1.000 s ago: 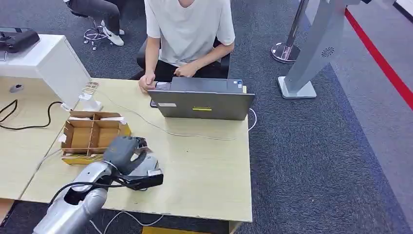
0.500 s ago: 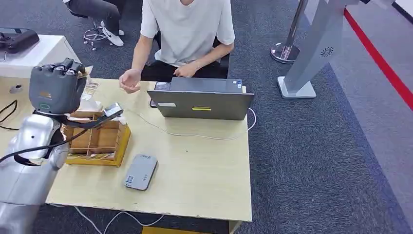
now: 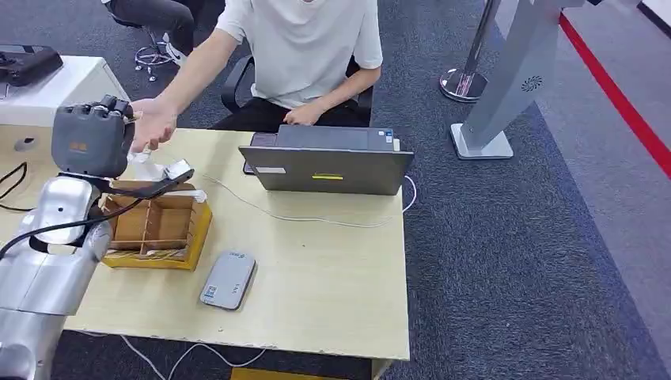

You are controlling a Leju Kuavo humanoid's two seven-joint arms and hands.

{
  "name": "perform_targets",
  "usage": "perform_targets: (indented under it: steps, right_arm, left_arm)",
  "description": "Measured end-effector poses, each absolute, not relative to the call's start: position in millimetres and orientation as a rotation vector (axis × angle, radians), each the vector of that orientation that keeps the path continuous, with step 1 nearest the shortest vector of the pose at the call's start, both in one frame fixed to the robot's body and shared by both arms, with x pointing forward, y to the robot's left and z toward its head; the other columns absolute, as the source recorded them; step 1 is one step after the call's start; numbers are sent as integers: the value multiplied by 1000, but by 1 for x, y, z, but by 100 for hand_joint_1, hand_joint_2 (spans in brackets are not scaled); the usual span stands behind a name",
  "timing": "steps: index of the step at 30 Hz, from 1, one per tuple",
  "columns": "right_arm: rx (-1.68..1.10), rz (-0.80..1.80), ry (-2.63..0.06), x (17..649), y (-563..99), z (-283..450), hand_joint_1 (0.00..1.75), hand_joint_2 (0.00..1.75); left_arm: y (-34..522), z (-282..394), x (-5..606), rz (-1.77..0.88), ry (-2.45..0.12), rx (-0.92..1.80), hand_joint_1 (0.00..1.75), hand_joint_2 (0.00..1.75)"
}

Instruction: Pass the card to the sensor for recognition and then transmit it.

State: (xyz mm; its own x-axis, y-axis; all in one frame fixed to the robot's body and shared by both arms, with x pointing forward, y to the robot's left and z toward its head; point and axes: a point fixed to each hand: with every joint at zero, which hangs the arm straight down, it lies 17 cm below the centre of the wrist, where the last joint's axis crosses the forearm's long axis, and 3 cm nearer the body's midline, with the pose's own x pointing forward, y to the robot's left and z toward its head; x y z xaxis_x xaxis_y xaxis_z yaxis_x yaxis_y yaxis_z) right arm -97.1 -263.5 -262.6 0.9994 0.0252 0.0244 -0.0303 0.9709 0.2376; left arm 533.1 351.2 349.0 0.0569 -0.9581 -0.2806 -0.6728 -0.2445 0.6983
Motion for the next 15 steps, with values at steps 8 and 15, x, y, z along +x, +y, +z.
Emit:
perform_targets:
  steps: [8,15]
  right_arm:
    - [240,31,-21,-97,-263,-263,0,175]
    - [234,33,-21,-95,-265,-263,0,175]
  left_arm:
    - [357,343,538,-1010,-1601,1916,0,175]
    - [357,334,542,-997,-1586,1863,0,175]
